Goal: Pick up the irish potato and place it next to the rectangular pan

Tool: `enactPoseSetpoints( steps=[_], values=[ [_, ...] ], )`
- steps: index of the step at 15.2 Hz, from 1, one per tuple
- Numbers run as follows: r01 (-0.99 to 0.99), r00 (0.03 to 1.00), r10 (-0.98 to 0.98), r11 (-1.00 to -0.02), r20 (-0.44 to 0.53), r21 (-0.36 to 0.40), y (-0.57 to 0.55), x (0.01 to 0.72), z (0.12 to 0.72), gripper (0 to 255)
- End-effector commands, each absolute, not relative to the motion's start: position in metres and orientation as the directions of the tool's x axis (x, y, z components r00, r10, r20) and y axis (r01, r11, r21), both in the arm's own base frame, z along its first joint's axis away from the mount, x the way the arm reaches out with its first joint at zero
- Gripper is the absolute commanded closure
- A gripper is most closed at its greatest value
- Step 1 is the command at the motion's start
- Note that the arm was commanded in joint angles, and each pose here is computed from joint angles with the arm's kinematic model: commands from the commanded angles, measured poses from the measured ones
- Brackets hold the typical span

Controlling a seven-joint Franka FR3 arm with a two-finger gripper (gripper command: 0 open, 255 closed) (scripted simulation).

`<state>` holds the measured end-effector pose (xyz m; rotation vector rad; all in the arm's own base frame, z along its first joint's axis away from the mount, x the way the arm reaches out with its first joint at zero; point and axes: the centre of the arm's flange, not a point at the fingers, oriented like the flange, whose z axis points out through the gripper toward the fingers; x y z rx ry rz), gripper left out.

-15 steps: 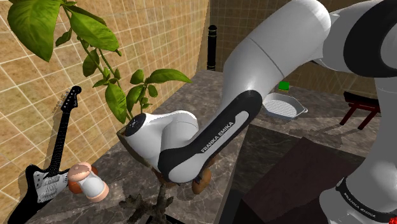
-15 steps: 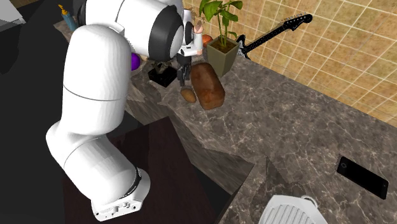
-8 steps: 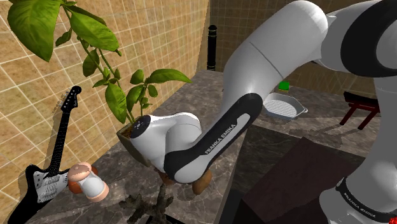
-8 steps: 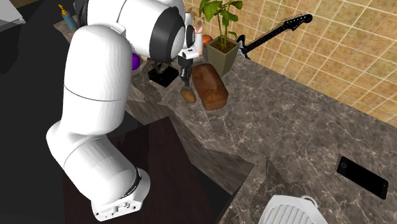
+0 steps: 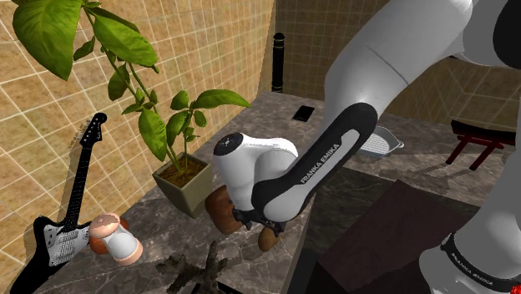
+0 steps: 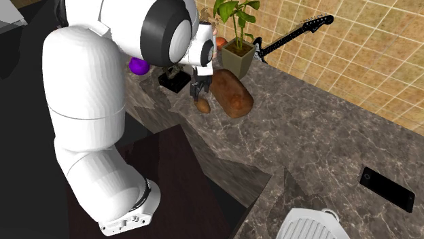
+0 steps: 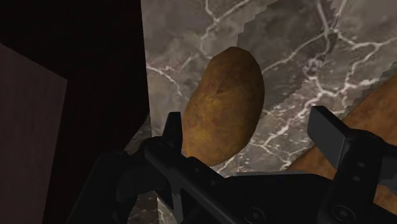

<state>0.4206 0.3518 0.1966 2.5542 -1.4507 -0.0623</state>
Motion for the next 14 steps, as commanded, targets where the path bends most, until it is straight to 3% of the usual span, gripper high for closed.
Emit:
enactPoseSetpoints(
  steps=[1,14],
  values=[
    [-0.862,0.489,-0.870,-0.473,0.056,0.180,0.344,0.418,0.191,0],
    [-0.862,0.489,-0.870,-0.473,0.056,0.180,0.340,0.414,0.162,0]
  ],
)
